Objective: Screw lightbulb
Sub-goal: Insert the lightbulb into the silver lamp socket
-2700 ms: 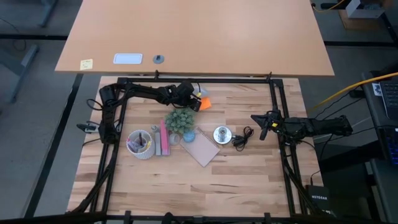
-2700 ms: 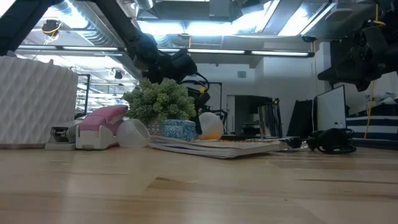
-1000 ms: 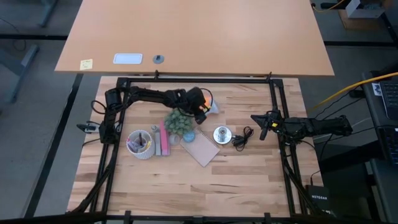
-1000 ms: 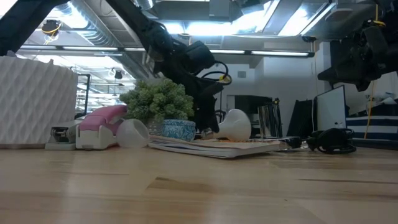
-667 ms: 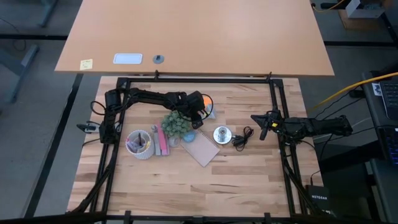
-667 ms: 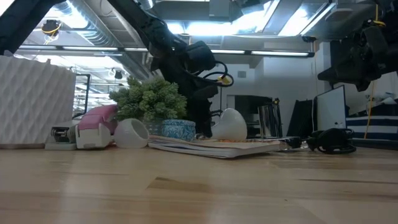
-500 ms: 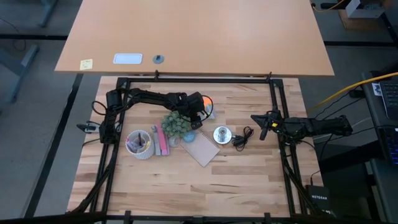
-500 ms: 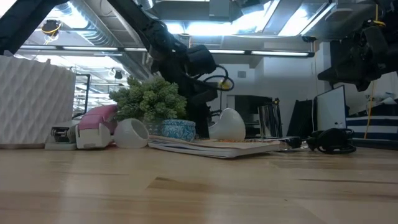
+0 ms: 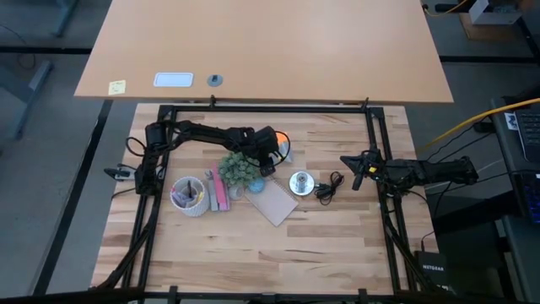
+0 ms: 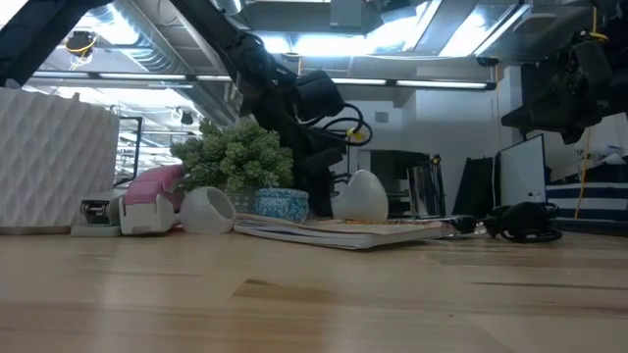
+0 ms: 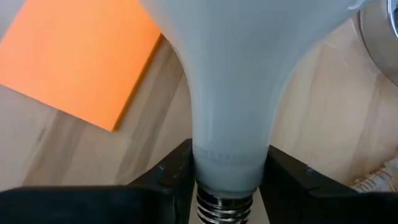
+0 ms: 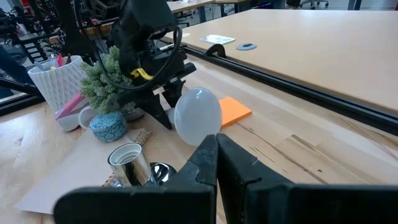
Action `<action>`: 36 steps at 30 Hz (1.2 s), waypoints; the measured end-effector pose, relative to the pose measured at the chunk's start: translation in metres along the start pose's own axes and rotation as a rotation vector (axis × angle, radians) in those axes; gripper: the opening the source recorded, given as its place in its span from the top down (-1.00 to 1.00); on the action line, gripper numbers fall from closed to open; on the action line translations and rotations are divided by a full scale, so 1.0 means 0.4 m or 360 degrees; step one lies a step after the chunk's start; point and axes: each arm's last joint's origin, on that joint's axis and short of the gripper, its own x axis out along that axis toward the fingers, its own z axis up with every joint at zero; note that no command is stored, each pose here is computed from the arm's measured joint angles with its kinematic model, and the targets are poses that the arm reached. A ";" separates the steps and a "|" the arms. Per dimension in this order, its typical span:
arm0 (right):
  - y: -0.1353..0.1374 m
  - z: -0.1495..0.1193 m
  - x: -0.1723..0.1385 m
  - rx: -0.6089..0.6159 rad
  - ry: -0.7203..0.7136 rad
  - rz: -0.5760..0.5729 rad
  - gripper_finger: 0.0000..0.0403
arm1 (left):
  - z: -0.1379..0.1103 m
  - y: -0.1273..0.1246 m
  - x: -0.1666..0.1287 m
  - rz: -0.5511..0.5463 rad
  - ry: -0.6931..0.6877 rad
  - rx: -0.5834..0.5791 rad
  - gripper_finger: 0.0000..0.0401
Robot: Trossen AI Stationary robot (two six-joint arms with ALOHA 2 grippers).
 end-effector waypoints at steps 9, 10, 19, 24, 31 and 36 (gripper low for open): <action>0.000 0.000 0.000 0.0000 0.0000 0.0002 0.97 | 0.030 -0.021 -0.028 -0.0021 -0.0083 0.0012 0.33; 0.000 0.000 0.000 0.0001 0.0000 0.0003 0.97 | 0.037 -0.024 -0.032 -0.0026 -0.0099 0.0012 0.33; 0.001 0.000 0.000 0.0000 0.0007 0.0023 0.97 | 0.128 -0.077 -0.090 -0.0086 -0.0296 0.0059 0.32; 0.005 -0.002 0.000 0.0000 0.0038 0.0111 0.97 | 0.180 -0.126 -0.135 -0.0212 -0.0417 0.0050 0.32; 0.007 0.000 0.000 0.0007 0.0037 0.0140 0.97 | 0.207 -0.223 -0.179 -0.0410 -0.0504 0.0124 0.31; 0.010 0.007 0.001 0.0074 0.0001 0.0154 0.97 | 0.193 -0.290 -0.188 -0.0472 -0.0521 0.0234 0.31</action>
